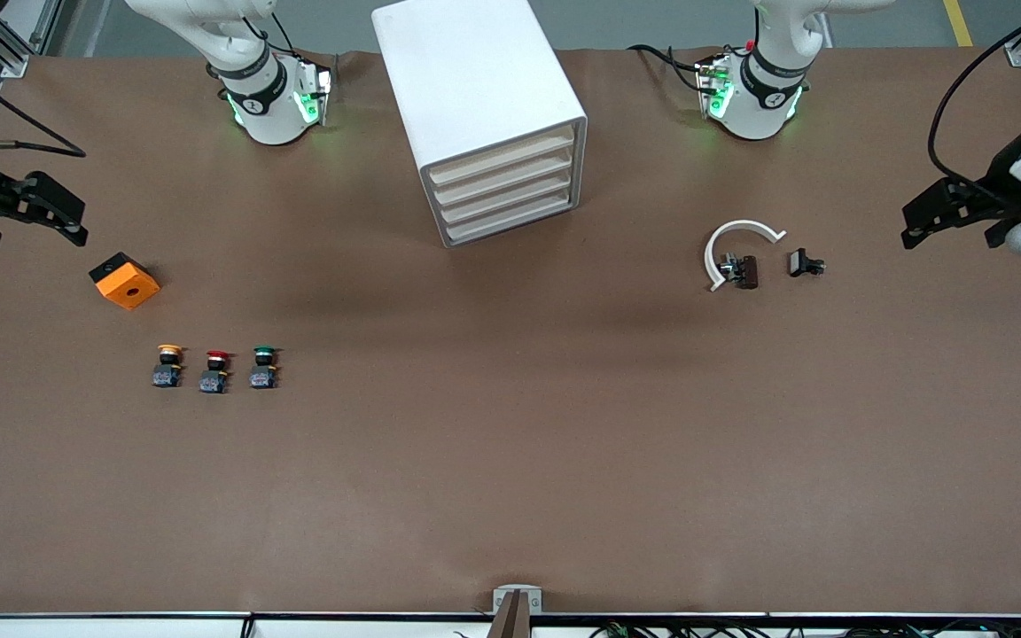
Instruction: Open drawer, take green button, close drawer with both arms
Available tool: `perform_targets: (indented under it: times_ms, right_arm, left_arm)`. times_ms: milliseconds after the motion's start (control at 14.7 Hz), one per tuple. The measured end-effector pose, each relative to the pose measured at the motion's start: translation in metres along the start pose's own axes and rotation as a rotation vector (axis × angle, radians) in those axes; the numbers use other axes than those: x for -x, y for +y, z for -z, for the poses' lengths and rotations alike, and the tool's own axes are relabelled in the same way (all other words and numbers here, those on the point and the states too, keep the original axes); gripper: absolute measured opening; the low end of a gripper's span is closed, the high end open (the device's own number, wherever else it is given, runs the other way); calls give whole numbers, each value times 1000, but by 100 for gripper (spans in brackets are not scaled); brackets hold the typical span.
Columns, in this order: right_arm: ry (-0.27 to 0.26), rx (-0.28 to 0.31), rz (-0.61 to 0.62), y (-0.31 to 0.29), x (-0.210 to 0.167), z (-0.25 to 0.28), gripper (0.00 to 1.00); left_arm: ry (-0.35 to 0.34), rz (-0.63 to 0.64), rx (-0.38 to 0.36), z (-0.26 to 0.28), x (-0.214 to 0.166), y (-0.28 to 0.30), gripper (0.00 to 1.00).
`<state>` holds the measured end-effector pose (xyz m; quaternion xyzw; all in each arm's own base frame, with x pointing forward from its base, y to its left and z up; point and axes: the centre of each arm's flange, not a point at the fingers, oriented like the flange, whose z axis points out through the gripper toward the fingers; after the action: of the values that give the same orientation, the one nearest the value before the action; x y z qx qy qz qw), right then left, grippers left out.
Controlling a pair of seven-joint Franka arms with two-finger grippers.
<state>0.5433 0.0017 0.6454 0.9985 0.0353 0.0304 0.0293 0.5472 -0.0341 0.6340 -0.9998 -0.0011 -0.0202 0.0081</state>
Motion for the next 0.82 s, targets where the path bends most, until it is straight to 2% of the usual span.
perform_targets:
  times_ms: [204,816]
  right_arm:
    - [0,-12,5,2,1,3,100]
    - [-11,-17,20,-5,-3,-3,100]
  left_arm:
    - [-31,-3,-4,-1,7,1,100]
    - [-51,-19,-12,-2,17,11,100]
